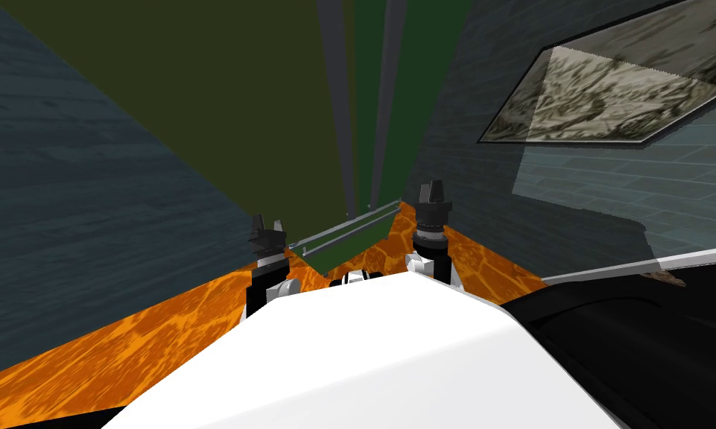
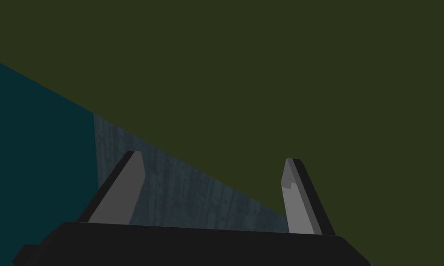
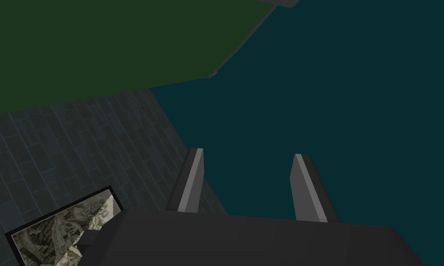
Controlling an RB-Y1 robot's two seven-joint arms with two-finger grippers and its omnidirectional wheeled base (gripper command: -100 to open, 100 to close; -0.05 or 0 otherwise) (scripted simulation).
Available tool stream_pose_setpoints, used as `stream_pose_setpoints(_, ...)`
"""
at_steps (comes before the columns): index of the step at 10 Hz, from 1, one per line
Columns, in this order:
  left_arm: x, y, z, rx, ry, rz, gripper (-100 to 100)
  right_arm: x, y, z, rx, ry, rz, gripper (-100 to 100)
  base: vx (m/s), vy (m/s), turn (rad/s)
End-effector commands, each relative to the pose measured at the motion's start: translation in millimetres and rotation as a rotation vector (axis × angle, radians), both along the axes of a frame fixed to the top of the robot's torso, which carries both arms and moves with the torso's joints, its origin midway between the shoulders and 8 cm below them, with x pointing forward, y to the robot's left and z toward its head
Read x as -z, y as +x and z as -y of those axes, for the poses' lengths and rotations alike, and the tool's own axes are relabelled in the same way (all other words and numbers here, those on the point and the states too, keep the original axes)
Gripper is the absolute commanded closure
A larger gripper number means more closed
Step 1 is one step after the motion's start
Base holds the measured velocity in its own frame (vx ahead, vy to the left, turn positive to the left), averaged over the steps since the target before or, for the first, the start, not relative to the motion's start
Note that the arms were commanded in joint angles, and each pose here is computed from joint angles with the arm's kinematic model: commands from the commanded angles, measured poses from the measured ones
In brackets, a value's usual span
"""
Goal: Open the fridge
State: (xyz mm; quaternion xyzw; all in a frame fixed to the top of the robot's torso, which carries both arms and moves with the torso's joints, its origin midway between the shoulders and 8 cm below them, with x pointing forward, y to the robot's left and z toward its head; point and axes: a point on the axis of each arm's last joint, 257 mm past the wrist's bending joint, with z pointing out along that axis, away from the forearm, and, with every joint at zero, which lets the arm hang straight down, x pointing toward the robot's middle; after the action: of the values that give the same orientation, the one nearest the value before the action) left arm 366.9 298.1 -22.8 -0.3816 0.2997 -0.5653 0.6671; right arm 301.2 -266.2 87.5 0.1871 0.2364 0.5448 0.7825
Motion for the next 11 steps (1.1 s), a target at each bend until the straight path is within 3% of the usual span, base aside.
stream_pose_setpoints(1, 7.9, 3.8, 2.5, 0.021, 0.041, -0.019, -100, 0.2, 0.1, 0, 0.000, 0.000, 0.000, 0, 0.007, -0.001, 0.010)
stream_pose_setpoints(5, 33.6, 13.1, 1.7, 0.047, 0.108, -0.063, -100, 0.3, 0.1, 0, 0.000, 0.000, -0.001, 0, 0.015, -0.001, 0.017)
stream_pose_setpoints(11, 89.1, 26.7, -13.9, 0.049, 0.166, -0.138, -100, 0.3, 0.1, 0, 0.000, 0.000, -0.001, 0, 0.027, -0.003, 0.029)
